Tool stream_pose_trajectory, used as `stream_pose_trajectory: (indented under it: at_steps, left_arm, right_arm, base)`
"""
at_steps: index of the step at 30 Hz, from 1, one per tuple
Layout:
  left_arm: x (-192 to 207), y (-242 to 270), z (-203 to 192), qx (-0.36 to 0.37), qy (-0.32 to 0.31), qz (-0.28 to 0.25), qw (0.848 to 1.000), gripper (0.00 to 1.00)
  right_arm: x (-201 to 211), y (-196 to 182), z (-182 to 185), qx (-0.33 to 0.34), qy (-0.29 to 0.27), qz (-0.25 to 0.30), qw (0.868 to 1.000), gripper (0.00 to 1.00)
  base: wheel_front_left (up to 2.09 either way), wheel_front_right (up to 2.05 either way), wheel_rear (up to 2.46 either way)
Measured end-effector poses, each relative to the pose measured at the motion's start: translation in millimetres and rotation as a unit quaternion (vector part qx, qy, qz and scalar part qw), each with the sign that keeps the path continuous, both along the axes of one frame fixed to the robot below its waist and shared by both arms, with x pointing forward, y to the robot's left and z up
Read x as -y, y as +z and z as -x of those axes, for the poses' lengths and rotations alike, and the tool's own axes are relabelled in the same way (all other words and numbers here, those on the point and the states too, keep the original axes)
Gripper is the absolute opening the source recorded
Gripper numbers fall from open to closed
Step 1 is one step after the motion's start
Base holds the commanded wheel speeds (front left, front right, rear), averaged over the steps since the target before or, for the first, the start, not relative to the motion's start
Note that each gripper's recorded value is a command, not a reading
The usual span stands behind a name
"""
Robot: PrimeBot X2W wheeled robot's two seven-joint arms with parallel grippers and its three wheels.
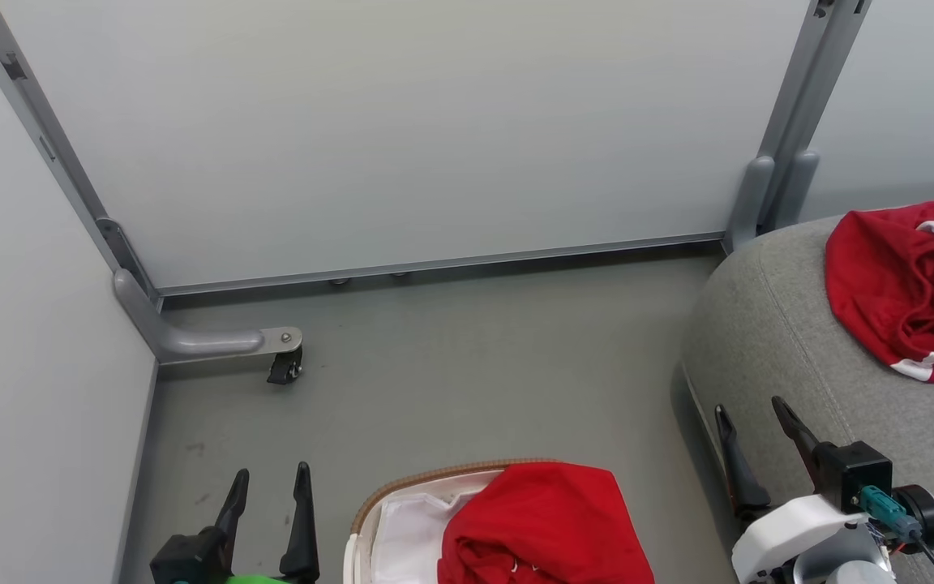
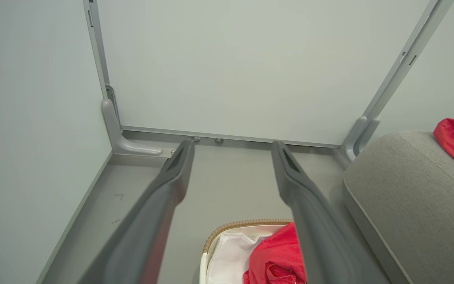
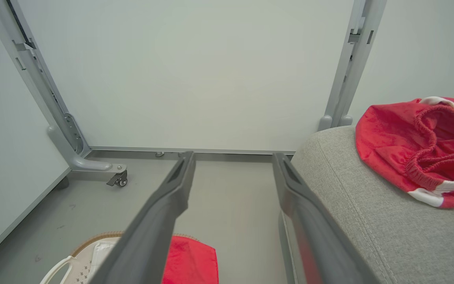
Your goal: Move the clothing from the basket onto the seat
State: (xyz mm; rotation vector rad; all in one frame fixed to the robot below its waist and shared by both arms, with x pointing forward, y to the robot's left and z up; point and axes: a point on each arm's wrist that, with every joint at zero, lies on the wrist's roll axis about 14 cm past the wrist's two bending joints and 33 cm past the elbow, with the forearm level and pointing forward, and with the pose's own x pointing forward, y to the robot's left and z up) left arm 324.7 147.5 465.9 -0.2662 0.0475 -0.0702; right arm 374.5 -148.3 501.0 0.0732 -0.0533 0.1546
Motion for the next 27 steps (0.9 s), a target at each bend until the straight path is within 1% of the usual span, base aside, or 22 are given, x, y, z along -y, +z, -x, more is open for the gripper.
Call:
stream_pose_trajectory:
  at_steps: [10, 13, 18, 23, 27]
  left_arm:
    - [8, -4, -2, -0.006, -0.016, -0.005, 1.000, 1.00]
    - [19, -7, -5, -0.010, -0.038, -0.014, 0.999, 1.00]
    - [42, -8, -22, -0.009, -0.086, -0.041, 0.995, 1.00]
    - [76, -15, -53, -0.011, -0.155, -0.081, 0.984, 1.00]
    - [100, -47, -69, -0.051, -0.213, -0.116, 0.969, 1.00]
  right_arm:
    - [3, -2, 0, -0.003, -0.004, 0.003, 1.000, 1.00]
    - [4, -1, -4, 0.000, -0.005, 0.005, 1.000, 1.00]
    - [6, 1, -12, 0.003, -0.007, 0.017, 1.000, 1.00]
    - [10, 7, -35, 0.014, -0.012, 0.027, 0.999, 1.00]
    - [12, 4, -54, 0.014, -0.014, 0.028, 0.999, 1.00]
  base:
    - [0.00, 0.00, 0.00]
    - [0.00, 0.00, 0.00]
    - [0.00, 0.00, 0.00]
    - [0.00, 0.00, 0.00]
    - [0.00, 0.00, 0.00]
